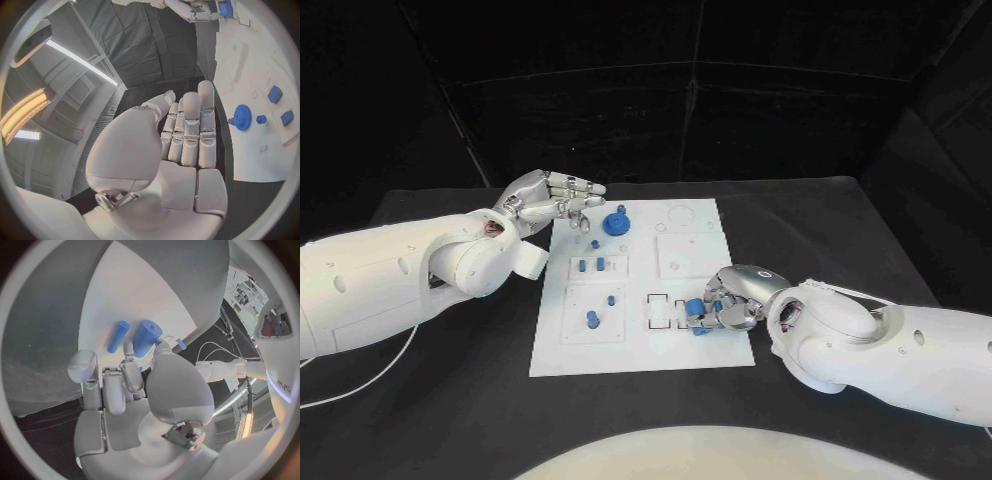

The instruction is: Assemble the parts on the task board

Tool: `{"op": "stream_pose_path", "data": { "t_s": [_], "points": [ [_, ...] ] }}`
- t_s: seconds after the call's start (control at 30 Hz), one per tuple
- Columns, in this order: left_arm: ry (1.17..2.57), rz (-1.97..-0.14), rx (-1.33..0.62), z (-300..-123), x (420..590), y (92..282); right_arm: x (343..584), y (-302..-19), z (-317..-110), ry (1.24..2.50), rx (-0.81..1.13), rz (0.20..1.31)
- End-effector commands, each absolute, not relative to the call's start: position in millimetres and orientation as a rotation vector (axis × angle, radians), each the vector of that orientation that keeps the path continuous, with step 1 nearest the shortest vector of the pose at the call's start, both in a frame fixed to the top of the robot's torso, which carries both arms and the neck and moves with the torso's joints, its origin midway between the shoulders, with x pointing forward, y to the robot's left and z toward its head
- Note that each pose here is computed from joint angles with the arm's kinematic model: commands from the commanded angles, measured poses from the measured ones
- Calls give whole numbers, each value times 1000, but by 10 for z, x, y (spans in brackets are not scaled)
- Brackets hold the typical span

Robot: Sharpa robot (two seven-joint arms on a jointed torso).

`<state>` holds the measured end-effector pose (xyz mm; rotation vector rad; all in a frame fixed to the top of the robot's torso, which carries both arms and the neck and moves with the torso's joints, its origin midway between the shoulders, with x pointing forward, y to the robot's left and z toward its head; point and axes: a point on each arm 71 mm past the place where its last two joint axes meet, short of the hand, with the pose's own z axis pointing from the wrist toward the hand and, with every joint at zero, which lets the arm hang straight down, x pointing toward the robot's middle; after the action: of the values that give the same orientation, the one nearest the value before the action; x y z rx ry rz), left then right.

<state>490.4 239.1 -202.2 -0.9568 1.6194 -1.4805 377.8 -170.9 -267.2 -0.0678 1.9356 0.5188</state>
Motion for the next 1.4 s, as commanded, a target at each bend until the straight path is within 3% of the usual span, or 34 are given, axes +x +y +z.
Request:
{"op": "stream_pose_path", "data": {
  "t_s": [0.03, 0.57, 1.1, 1.4],
  "points": [
    [1617, -1502, -955, -2008, 4899, 2379, 3769, -1684, -2693, 1953, -90, 511],
    [1617, -1500, -956, -2008, 4897, 2387, 3781, -1650, -2738, 1980, -129, 496],
    [1621, -1500, -955, -2014, 4913, 2374, 3707, -1752, -2511, 1780, 148, 701],
    [1626, -1500, -955, -2022, 4923, 2361, 3692, -1678, -2520, 1809, 178, 721]
  ]
}}
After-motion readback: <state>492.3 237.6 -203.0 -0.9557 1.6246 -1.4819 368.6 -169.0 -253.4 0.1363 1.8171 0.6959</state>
